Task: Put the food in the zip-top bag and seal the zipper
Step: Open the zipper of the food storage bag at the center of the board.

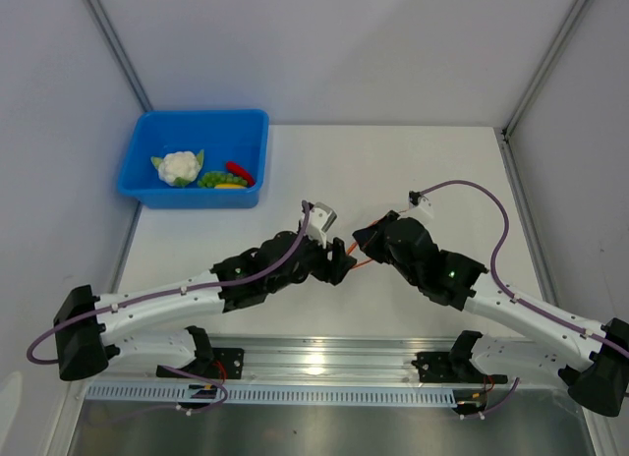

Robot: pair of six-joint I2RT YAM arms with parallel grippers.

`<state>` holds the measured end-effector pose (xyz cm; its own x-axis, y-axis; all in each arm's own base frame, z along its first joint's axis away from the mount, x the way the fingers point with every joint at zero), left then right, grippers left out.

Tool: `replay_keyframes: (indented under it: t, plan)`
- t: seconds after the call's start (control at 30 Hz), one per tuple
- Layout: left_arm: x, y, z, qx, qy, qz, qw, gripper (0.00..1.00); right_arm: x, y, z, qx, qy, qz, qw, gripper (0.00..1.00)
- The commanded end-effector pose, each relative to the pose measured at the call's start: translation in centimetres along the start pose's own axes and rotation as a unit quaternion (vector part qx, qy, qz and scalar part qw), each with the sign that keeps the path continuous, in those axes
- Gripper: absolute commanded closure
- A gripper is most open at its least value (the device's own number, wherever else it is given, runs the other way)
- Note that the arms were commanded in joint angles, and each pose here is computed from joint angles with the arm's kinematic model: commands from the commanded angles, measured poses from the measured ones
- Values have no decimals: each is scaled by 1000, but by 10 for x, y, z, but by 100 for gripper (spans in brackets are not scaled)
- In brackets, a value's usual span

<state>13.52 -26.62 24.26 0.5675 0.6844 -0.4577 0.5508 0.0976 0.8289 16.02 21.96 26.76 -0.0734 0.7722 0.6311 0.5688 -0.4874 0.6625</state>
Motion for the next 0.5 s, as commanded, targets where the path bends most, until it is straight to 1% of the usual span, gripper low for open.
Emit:
replay_keyframes:
  t: [0.0, 0.33, 0.43, 0.47]
  plan:
    - [-7, 15, 2, -14, -4, -8, 1000, 32, 11, 8, -2, -17, 19, 9, 1000, 100]
    - [-2, 19, 16, -14, 26, -16, 999, 33, 15, 8, -4, -9, 30, 22, 999, 100]
    - [1, 20, 20, -6, 39, -18, 999, 41, 14, 7, -4, -7, 27, 22, 999, 100]
    - [3, 19, 21, 0, 43, -17, 999, 48, 14, 7, -4, -8, 28, 22, 999, 98]
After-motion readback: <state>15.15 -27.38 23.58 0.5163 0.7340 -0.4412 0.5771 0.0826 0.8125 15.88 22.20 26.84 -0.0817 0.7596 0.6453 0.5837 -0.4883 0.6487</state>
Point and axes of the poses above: each gripper's point midway between its finger pads, its own z axis out along the fingers, its own x axis along the line the jaws close on, y = z × x, the point moved 9 cm from there along -z, back along the fingers, and after that the axes turned 10 degrees about -z, right-handed, at the moved point
